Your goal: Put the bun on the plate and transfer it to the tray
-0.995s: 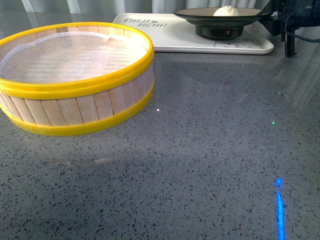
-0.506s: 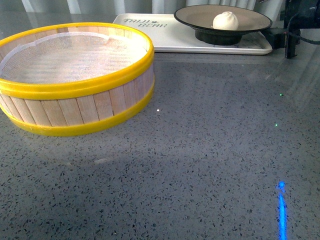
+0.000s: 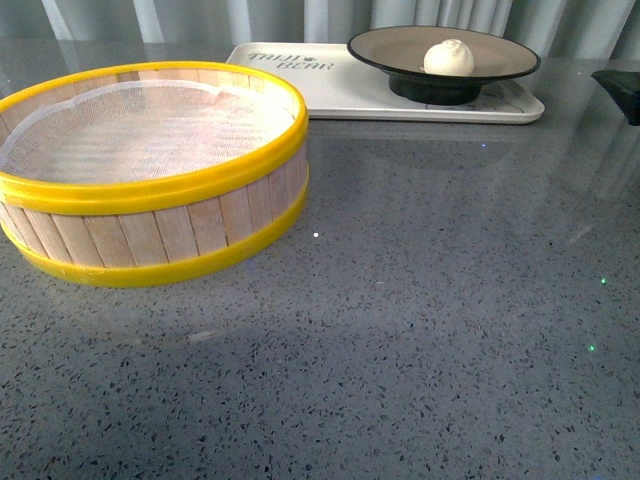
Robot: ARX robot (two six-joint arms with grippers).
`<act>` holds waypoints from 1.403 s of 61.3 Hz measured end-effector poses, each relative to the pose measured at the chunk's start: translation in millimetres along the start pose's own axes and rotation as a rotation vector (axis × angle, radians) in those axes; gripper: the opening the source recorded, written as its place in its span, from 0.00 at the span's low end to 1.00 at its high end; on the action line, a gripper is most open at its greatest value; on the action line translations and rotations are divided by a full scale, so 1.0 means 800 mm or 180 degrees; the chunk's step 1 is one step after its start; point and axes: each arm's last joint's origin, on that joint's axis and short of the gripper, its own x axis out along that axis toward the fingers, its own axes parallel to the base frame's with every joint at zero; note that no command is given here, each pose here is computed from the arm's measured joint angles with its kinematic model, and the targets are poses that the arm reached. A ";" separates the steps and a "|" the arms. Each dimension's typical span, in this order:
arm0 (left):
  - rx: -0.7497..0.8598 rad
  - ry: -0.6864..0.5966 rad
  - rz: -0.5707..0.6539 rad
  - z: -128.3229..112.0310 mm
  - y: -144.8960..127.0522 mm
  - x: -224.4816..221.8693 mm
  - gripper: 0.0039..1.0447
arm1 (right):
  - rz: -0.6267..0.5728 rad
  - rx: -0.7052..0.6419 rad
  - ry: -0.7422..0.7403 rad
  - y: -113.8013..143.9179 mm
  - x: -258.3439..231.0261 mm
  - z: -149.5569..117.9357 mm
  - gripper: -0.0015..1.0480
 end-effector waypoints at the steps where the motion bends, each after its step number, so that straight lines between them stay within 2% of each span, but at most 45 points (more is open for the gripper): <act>1: 0.0000 0.0000 -0.0001 0.000 0.000 0.000 0.94 | -0.0013 -0.0018 -0.0028 0.001 -0.003 0.001 0.92; 10: 0.0000 0.0000 0.0001 0.000 0.000 0.000 0.94 | -0.0203 -0.0287 -0.0418 0.021 -0.054 0.017 0.92; 17: 0.0000 0.0000 -0.0001 0.000 0.000 0.000 0.94 | -0.0402 -0.0745 -0.0967 0.045 -0.096 0.030 0.92; 24: 0.0000 0.0000 -0.0001 0.000 0.000 0.000 0.94 | -0.0537 -0.1463 -0.1560 0.076 -0.146 0.039 0.92; 29: 0.0000 0.0000 -0.0001 0.000 0.000 0.000 0.94 | -0.0575 -0.2165 -0.1973 0.098 -0.193 0.037 0.92; 33: 0.0000 0.0000 0.0000 0.000 0.000 0.000 0.94 | -0.0646 -0.2700 -0.2143 0.097 -0.232 0.028 0.92; 39: 0.0000 0.0000 0.0000 0.000 0.000 0.000 0.94 | -0.0666 -0.3128 -0.2208 0.082 -0.266 0.018 0.91; 44: 0.0000 0.0000 -0.0001 0.000 0.000 0.000 0.94 | -0.0457 -0.3671 -0.1527 0.058 -0.291 0.002 0.79; 46: 0.0000 0.0000 0.0000 0.000 0.000 0.000 0.94 | -0.0262 -0.3871 -0.1234 0.038 -0.303 -0.017 0.71; 49: 0.0000 0.0001 -0.0004 0.000 0.000 0.000 0.94 | -0.0196 -0.4000 -0.1093 0.017 -0.314 -0.037 0.62; 55: -0.0001 0.0001 0.0006 0.000 0.000 0.000 0.94 | -0.0189 -0.4099 -0.1003 -0.014 -0.325 -0.067 0.45; 68: 0.0000 0.0000 0.0000 0.000 0.000 0.000 0.94 | -0.0235 -0.4146 -0.1015 -0.042 -0.335 -0.097 0.11; 70: -0.0001 0.0000 0.0000 0.000 0.000 0.000 0.94 | -0.0223 -0.4152 -0.1016 -0.047 -0.337 -0.102 0.03; 86: 0.0000 0.0000 0.0001 0.000 0.000 0.000 0.94 | -0.0228 -0.4173 -0.1031 -0.070 -0.349 -0.129 0.02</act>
